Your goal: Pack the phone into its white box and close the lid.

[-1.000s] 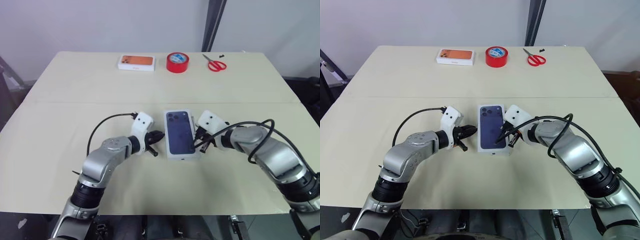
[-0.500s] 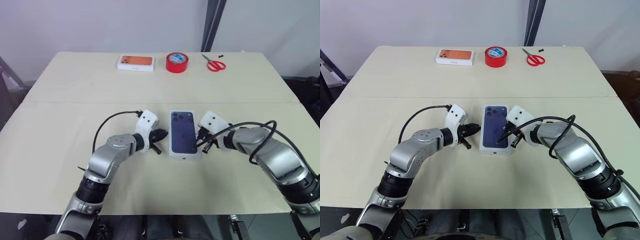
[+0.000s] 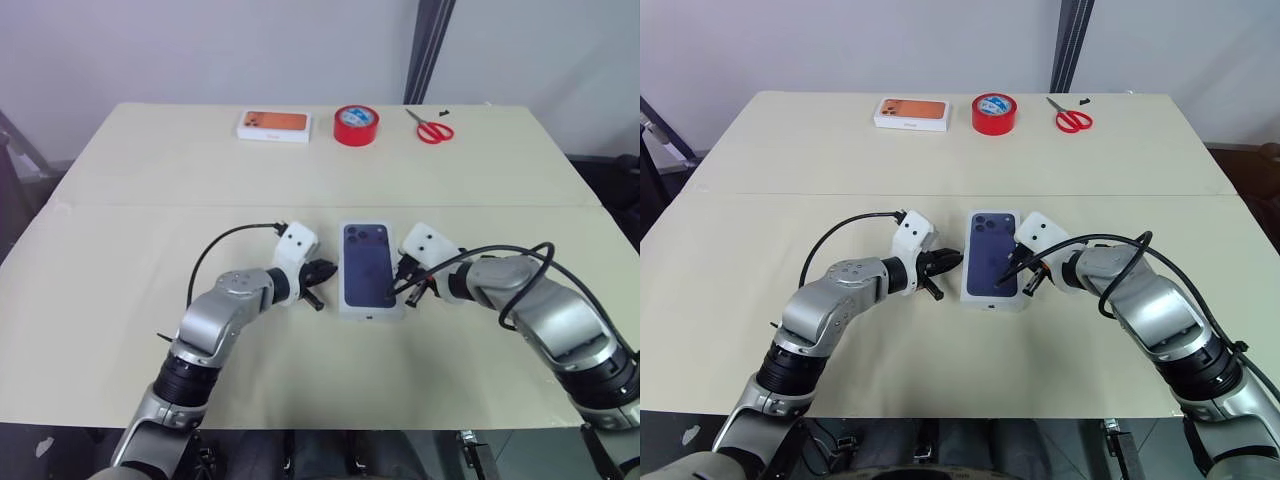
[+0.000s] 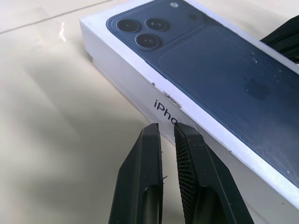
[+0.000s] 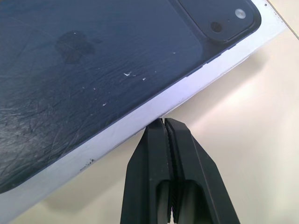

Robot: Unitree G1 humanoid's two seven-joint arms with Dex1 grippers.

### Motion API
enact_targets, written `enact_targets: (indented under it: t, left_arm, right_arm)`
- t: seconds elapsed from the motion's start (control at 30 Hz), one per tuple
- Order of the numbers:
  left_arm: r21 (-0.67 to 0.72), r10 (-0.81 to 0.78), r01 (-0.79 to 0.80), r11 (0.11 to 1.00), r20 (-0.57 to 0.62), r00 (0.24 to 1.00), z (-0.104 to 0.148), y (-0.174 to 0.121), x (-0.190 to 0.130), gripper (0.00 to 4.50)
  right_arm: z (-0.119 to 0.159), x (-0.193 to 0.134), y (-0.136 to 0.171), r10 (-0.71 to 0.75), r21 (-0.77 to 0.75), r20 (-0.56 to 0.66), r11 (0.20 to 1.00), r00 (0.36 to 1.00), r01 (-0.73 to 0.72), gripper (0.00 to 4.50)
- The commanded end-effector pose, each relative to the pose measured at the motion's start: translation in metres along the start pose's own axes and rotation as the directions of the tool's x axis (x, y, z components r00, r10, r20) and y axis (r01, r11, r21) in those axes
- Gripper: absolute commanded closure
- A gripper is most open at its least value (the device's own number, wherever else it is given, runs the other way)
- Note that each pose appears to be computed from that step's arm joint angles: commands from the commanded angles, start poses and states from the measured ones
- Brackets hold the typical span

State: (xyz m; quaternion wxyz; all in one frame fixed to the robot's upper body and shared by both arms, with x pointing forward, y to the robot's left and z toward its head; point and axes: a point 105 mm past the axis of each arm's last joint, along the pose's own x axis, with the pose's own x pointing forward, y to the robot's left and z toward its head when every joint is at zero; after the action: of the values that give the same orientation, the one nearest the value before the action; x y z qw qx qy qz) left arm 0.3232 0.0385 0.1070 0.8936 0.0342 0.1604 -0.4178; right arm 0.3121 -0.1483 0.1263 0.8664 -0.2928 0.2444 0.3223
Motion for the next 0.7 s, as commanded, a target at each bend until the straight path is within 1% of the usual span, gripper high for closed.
enact_targets:
  t: [0.03, 0.23, 0.53, 0.7]
  left_arm:
    - [0.032, -0.061, 0.059, 0.998, 0.039, 0.997, 0.012, -0.015, 0.005, 3.94]
    - [0.044, -0.084, 0.083, 0.996, 0.034, 0.996, 0.013, -0.021, 0.007, 3.94]
    - [0.05, -0.073, 0.072, 0.996, 0.009, 0.997, 0.008, -0.018, 0.009, 3.94]
    - [0.06, -0.083, 0.081, 0.995, 0.031, 0.996, 0.014, -0.021, 0.008, 3.94]
  right_arm:
    - [0.011, -0.004, 0.004, 0.007, -0.03, 0.047, 1.0, 0.999, -0.005, 4.44]
    - [0.01, -0.007, 0.002, -0.002, -0.027, 0.042, 1.0, 0.999, 0.003, 4.44]
    - [0.0, -0.009, 0.001, -0.013, -0.019, 0.006, 1.0, 1.0, 0.013, 4.44]
    - [0.001, -0.01, -0.003, -0.025, -0.019, 0.007, 1.0, 1.0, 0.025, 4.44]
